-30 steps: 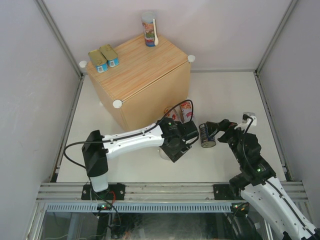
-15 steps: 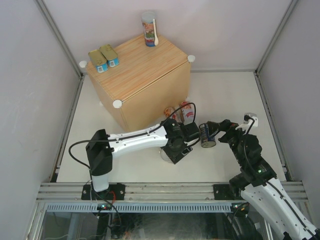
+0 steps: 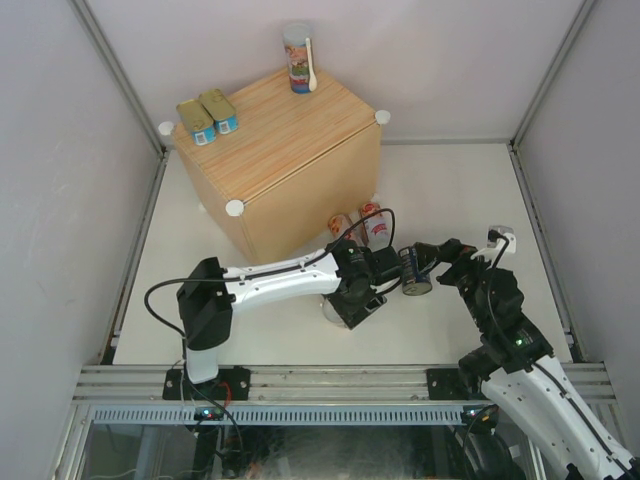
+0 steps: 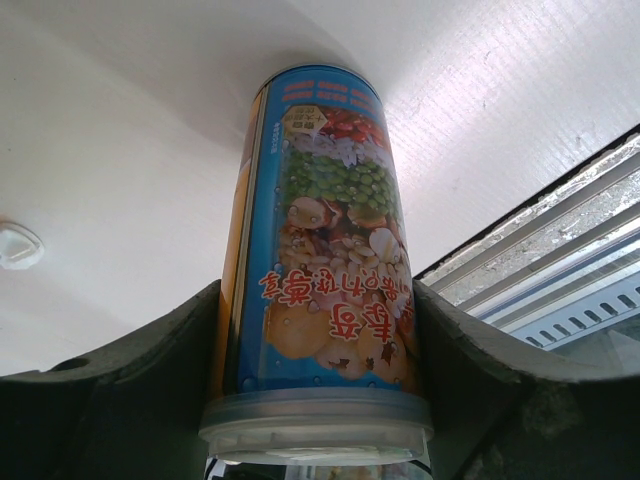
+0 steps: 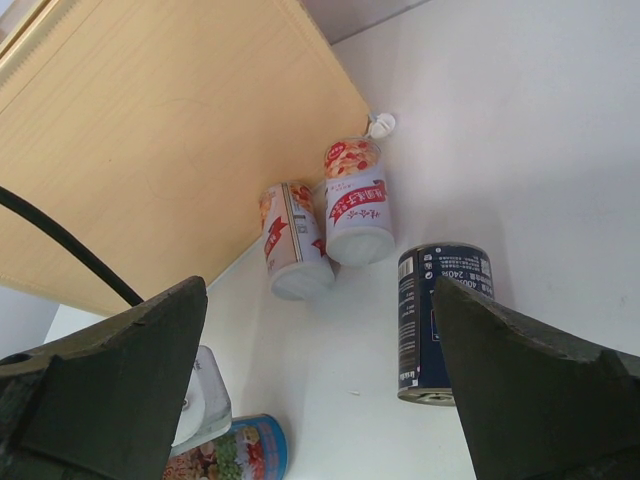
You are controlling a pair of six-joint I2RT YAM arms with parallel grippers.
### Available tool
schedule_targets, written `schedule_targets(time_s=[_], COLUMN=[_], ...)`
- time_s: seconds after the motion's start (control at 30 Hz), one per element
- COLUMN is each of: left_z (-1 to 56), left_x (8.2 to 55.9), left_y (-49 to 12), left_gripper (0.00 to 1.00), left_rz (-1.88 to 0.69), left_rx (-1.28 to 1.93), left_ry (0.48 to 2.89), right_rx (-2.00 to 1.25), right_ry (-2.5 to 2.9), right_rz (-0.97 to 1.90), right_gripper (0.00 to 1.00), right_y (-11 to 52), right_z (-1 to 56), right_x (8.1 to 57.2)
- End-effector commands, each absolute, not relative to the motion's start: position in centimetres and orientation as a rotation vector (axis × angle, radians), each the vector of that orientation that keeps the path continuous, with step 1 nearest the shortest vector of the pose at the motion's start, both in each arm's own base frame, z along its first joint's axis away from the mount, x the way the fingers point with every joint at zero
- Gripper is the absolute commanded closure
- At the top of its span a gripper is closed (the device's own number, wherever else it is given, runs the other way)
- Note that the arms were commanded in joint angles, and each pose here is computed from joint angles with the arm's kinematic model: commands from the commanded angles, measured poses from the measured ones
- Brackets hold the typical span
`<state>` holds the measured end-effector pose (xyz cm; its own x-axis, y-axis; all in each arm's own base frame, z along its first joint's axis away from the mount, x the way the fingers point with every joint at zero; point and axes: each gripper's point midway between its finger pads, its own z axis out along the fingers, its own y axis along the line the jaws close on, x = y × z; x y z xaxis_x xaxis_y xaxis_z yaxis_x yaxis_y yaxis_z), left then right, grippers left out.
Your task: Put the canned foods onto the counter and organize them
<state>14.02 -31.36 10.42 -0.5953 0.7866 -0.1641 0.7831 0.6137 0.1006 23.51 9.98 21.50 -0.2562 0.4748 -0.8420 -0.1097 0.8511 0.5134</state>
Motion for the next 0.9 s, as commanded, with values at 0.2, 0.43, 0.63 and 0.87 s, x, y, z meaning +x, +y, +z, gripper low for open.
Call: schedule_targets(time_s=[0.2,0.43,0.63,0.87], left_z=[11.1,12.4,15.3,17.7], left_x=[14.7,16.1,17.1,17.6], left_y=[-32.1,-32.1,-31.5,-30.0], left_gripper=[0.04,0.04,0.04,0.03], left_rz=[-0.015,-0.007,-0.043,-0.090], left_rx=[1.312,1.227,1.082,0.929], left_ry=[2.594,2.547,2.477,2.407], right_rx=[0.275,0.284,0.278,0.237], right_ry=[1.716,1.720,1.728,1.733], right_rz=[0.582,0.583,0.569,0.532], right_gripper=[0.06,0.06,0.06,0.06], right_y=[10.2,10.2,10.3,10.6], right_z=[22.5,22.5,22.3,22.1], right_x=[24.0,24.0,24.0,23.9])
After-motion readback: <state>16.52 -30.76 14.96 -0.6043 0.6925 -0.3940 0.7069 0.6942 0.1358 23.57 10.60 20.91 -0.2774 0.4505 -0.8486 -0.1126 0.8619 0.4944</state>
